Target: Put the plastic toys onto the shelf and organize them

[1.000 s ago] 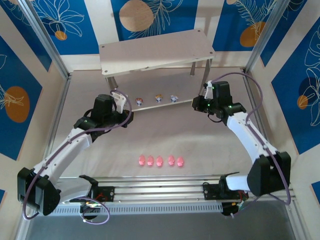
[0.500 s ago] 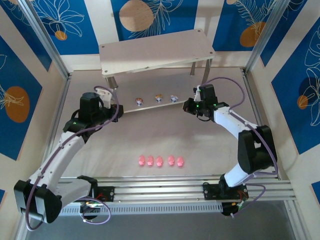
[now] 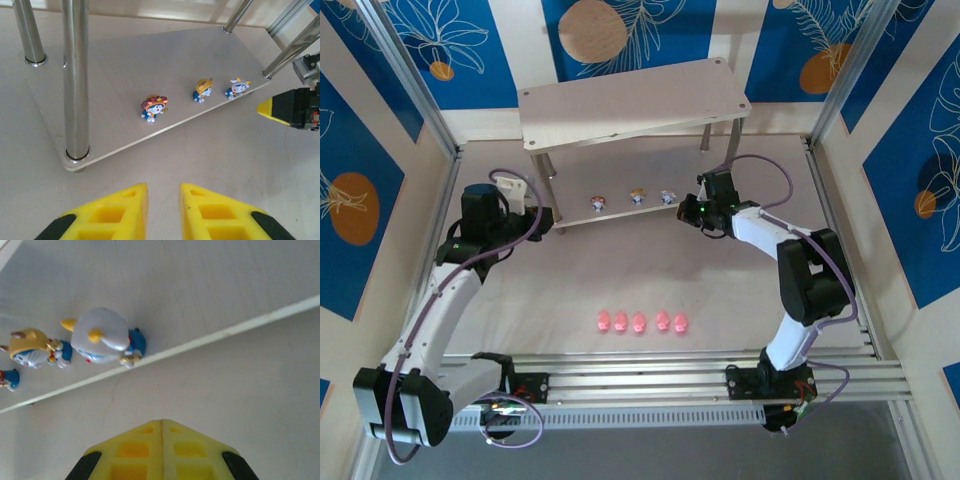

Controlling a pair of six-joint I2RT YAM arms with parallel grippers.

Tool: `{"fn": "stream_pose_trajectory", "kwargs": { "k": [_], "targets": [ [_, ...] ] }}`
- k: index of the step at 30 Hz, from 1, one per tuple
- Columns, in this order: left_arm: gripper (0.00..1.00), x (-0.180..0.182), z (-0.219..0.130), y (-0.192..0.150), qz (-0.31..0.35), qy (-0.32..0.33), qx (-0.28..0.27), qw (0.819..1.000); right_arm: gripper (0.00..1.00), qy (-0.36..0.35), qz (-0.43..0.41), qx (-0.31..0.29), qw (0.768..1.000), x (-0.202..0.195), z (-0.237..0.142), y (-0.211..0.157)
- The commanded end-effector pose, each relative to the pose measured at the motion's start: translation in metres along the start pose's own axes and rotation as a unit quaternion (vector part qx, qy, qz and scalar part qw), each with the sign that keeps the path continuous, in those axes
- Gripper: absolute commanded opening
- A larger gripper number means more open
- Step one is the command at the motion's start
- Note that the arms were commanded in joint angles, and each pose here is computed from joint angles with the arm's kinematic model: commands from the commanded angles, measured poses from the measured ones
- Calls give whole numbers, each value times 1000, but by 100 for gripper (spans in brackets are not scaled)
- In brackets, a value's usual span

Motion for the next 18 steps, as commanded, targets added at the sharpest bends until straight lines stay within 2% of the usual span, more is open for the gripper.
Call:
{"fn": "stream_pose_trajectory", "kwargs": {
  "k": [1, 18],
  "targets": [
    [24, -2, -2, 1, 5, -20, -4, 1000, 1, 5, 2, -20, 1000, 8, 4, 13],
    [24, 7, -3, -1, -2, -19, -3, 1000, 1, -4, 2, -33, 999, 12, 16, 22]
  ]
}}
Point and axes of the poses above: each hand's point on the last joint's axis, 136 mm out from that joint toward the fingers, its own z axis out along the fingers, its own x axis along the line the jaws close on, y = z × x, the point moved 2 cm from there along -z, back along the fingers, and after that the axes turned 8 degrees about -z, right-handed, at the moved point
